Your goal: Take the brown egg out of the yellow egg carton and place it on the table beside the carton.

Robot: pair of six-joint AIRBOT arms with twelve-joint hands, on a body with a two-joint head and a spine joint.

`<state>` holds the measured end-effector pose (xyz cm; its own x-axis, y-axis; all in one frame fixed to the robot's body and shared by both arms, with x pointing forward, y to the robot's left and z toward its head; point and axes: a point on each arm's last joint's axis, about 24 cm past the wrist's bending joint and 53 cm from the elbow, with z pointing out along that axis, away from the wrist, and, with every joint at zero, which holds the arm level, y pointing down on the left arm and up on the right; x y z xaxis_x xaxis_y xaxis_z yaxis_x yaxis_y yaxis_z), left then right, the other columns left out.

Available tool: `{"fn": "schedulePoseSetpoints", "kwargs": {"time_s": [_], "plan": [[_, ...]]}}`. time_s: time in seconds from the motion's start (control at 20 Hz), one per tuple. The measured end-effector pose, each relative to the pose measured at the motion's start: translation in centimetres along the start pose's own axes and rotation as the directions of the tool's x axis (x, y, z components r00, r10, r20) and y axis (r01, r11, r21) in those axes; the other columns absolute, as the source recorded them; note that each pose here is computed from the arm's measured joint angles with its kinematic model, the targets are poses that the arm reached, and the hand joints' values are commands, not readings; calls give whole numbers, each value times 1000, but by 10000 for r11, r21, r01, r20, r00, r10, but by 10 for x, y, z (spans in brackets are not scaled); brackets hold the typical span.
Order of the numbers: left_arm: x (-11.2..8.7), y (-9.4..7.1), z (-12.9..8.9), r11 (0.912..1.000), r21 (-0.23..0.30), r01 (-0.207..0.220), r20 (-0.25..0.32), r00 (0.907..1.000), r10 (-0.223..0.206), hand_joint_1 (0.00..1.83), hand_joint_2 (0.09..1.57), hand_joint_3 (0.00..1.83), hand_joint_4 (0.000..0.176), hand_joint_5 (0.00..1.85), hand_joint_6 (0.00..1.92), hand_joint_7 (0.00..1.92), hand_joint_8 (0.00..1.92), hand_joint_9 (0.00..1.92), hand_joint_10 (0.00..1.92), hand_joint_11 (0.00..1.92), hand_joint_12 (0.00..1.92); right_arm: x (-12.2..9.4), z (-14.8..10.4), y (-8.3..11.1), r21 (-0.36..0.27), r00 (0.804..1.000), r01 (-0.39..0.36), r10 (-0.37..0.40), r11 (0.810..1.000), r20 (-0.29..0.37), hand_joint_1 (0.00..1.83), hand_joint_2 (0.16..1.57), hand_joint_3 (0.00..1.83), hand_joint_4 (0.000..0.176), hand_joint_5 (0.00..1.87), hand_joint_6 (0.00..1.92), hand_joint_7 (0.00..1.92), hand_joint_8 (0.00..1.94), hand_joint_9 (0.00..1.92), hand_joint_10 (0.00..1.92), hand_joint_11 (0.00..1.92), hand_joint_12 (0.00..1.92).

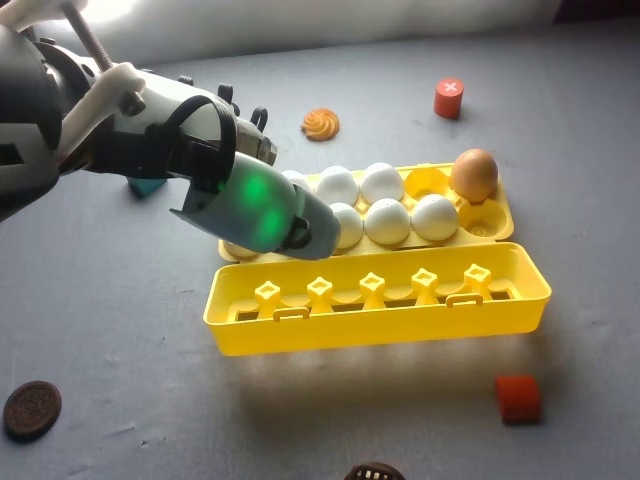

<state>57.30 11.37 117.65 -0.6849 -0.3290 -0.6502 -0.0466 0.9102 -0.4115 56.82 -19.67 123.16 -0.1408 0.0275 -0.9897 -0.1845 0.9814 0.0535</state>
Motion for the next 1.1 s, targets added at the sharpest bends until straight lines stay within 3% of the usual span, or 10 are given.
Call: {"fn": "schedulePoseSetpoints", "kwargs": {"time_s": [0.05, 0.35, 0.6, 0.65, 0.75, 0.85, 0.9, 0.95, 1.05, 1.1], "plan": [[0, 0, 0, 10000, -4, 0, 0, 10000, 0, 0, 1155, 37, 0, 0, 0, 0, 0, 0, 0, 0, 0, 0, 0, 0, 18, 10000, 54, -54, 10000, 7, 135, 1216, 8, 0, 167, 6, 137, 6, 90, 8, 0, 238], [0, 0, 0, 10000, -13, 7, 5, 10000, -7, 0, 1156, 26, 0, 0, 0, 0, 0, 0, 0, 0, 0, -1, 0, 0, -1, 10000, 76, -76, 10000, 23, 137, 1208, 0, 0, 181, 1, 147, 0, 116, 2, 0, 306], [-1, 1, 0, 10000, -18, 39, 21, 10000, -39, 0, 1148, 18, 0, 0, 0, 0, 0, 0, 0, 0, 0, -5, 6, 3, 93, 9947, -996, 993, 9950, 257, 114, 1221, 3, 0, 120, 0, 96, 0, 79, 0, 0, 240], [-1, 0, 0, 10000, -15, 41, 25, 10000, -41, 0, 1156, 20, 0, 0, 0, 0, 0, 0, 0, 0, 0, -6, 12, 5, 16, 9923, -1188, 1186, 9929, 347, 146, 1152, 0, 0, 91, 2, 44, 4, 15, 0, 0, 102], [0, 0, 0, 10000, -9, 53, 6, 10000, -53, 0, 1157, 19, 0, 0, 0, 0, 0, 0, 0, 0, 0, -7, 31, 2, -63, 9844, -1708, 1710, 9853, 422, 165, 936, 0, 60, 247, 12, 1, 0, 0, 0, 0, 3], [-1, 2, 0, 10000, -91, 18, 49, 10000, -17, 0, 1156, 16, 0, 0, 0, 0, 0, 0, 0, 0, 0, -12, 48, -1, -74, 9792, -1953, 1954, 9807, 554, 275, 799, 0, 64, 512, 19, 95, 8, 0, 0, 0, 0], [-1, 1, 0, 10000, -56, 18, 53, 10000, -17, 0, 1158, 15, 0, 22, 9, 0, 0, 0, 0, 0, 0, -17, 63, -1, -142, 9760, -2035, 2040, 9790, 765, 293, 786, 0, 95, 670, 9, 15, 0, 0, 0, 0, 0], [-1, 1, 0, 10000, -34, 27, 51, 10000, -26, 0, 1158, 15, 0, 22, 9, 0, 0, 0, 0, 0, 0, -19, 68, 0, -170, 9745, -2083, 2090, 9779, 821, 293, 786, 0, 95, 670, 9, 15, 0, 0, 0, 0, 0], [-2, 1, 0, 10000, -19, 25, 56, 10000, -24, 0, 1166, 17, 0, 22, 7, 0, 0, 0, 0, 0, 0, -20, 88, -1, -229, 9643, -2493, 2503, 9682, 865, 439, 755, 0, 82, 904, 18, 0, 0, 0, 0, 0, 0], [-2, 1, 0, 10000, -55, 4, 79, 10000, -4, 0, 1165, 15, 0, 25, 7, 0, 0, 0, 0, 0, 0, -18, 100, 2, -329, 9573, -2747, 2766, 9610, 843, 429, 756, 0, 103, 904, 13, 0, 0, 0, 0, 0, 0]]}}
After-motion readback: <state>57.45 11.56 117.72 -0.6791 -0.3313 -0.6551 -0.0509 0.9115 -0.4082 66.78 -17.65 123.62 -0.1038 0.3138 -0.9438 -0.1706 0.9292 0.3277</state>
